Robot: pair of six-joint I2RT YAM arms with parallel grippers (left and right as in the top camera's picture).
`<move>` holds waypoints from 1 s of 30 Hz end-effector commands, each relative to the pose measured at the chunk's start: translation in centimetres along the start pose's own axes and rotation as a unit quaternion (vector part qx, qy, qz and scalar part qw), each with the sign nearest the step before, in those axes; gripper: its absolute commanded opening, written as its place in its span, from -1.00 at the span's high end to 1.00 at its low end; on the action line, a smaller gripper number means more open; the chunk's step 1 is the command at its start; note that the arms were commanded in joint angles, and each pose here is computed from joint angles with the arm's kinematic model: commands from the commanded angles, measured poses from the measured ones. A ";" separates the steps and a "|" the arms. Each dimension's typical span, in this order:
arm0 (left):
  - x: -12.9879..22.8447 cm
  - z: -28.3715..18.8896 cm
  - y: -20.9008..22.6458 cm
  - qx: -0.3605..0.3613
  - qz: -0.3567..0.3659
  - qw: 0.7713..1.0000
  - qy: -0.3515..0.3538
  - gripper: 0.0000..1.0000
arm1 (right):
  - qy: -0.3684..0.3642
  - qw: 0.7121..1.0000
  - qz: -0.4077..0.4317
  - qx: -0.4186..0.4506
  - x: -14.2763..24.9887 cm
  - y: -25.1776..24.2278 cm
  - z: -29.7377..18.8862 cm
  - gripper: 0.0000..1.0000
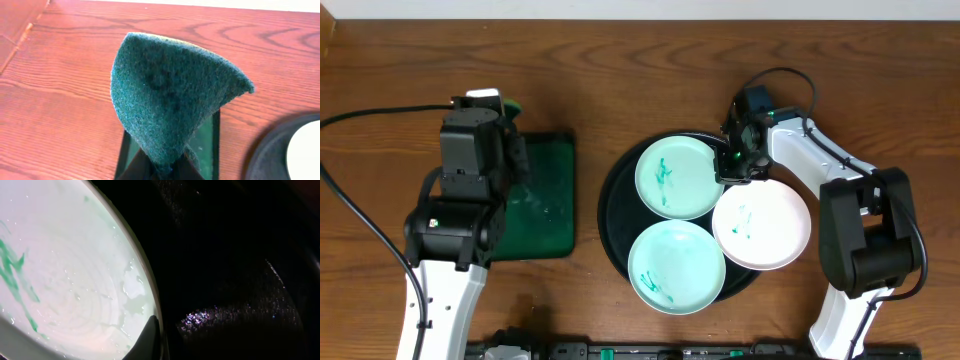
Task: Clean dirty plates on tray and stack at the side
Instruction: 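Lift the green sponge up out of the tray with left gripper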
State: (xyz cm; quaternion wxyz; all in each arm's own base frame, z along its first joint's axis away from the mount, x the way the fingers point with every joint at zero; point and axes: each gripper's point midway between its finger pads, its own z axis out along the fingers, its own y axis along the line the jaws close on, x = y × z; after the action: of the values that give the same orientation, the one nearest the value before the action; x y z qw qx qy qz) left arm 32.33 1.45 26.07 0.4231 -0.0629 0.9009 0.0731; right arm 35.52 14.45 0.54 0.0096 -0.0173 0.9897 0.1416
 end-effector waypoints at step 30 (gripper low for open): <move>-2.3 -0.3 0.7 -0.024 0.032 0.998 -0.048 0.85 | 0.011 1.000 -0.007 0.007 0.4 -0.6 0.7 0.98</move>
State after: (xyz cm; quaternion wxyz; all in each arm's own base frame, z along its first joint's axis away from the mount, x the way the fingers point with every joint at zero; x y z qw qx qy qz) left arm 33.47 2.01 27.73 0.4565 -0.0432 0.8828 0.1022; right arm 35.55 14.47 0.54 0.0105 -0.0189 0.9896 0.1419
